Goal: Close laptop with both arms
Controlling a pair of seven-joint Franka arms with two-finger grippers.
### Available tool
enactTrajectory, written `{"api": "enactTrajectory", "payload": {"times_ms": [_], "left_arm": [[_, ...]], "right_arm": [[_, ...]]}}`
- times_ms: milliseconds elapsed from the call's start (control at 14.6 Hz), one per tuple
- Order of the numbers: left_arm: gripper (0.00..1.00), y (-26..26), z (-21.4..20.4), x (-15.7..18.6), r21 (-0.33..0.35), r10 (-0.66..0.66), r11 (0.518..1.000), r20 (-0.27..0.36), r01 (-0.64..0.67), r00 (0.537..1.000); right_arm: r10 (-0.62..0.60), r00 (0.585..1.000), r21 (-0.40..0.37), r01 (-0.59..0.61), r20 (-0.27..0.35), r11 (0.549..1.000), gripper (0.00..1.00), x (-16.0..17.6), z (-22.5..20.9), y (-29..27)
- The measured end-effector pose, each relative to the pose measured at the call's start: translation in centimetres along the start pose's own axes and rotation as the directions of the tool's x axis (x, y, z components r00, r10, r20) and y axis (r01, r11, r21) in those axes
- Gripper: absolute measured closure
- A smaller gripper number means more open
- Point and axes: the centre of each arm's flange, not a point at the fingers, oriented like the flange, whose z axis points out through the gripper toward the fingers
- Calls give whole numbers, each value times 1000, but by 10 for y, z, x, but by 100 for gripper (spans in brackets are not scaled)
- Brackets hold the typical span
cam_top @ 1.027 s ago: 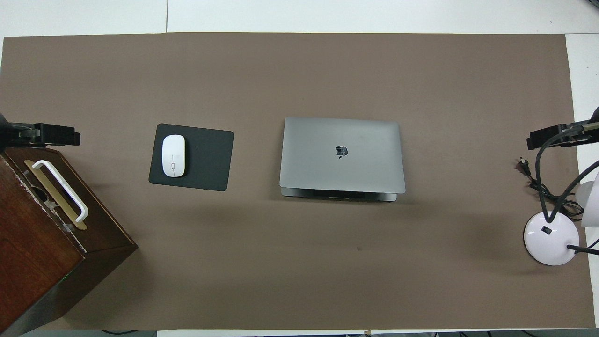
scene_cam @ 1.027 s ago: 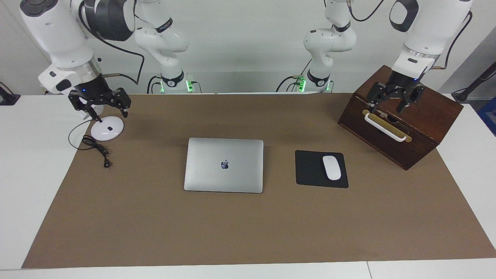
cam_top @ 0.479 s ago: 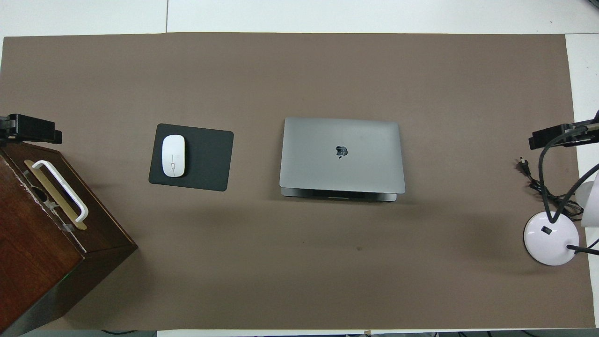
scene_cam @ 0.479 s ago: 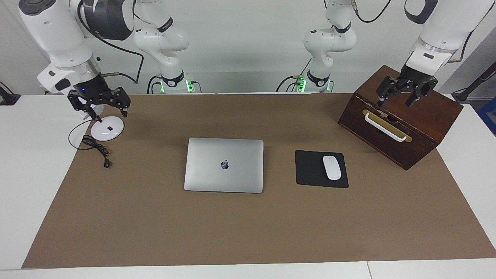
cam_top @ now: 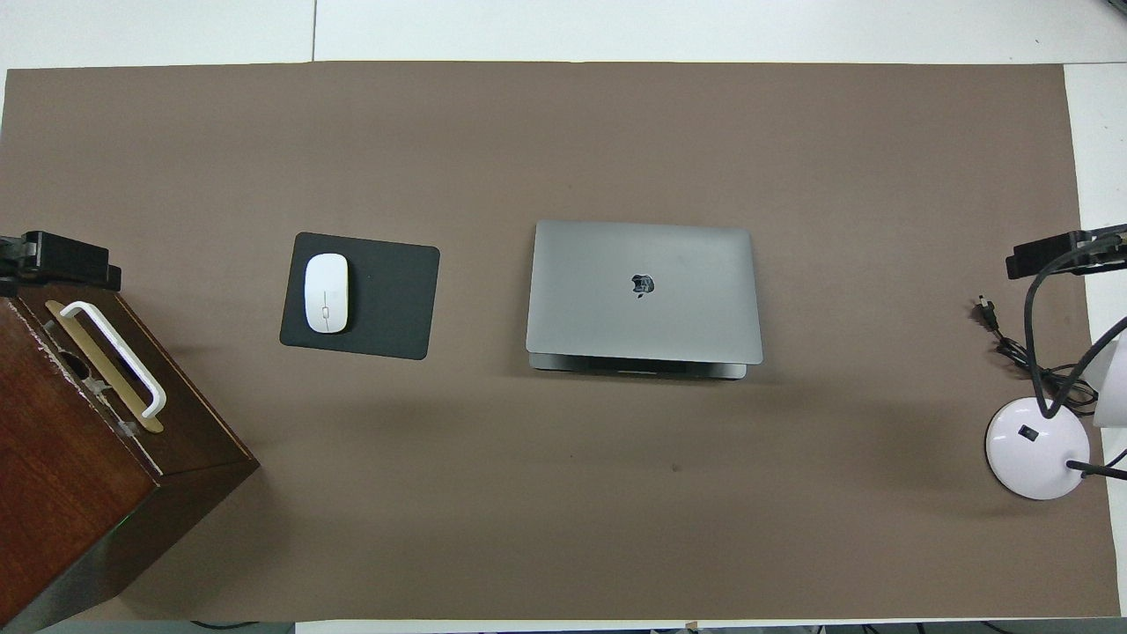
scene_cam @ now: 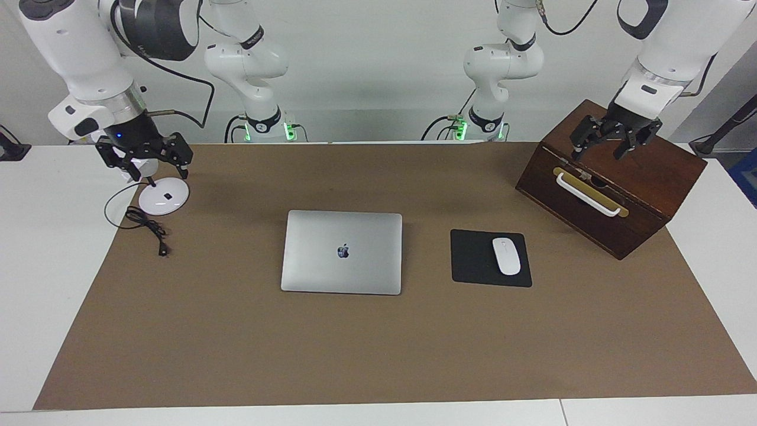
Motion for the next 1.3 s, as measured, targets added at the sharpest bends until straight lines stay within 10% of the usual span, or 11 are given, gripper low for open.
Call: {"api": "enactTrajectory", "payload": {"times_ms": [1300], "left_arm": [[0, 0, 3, -2, 0, -1, 1000, 19, 1, 1000]], "right_arm": [[-16, 999, -3, 16, -32, 1000, 0, 5, 0, -10]]}}
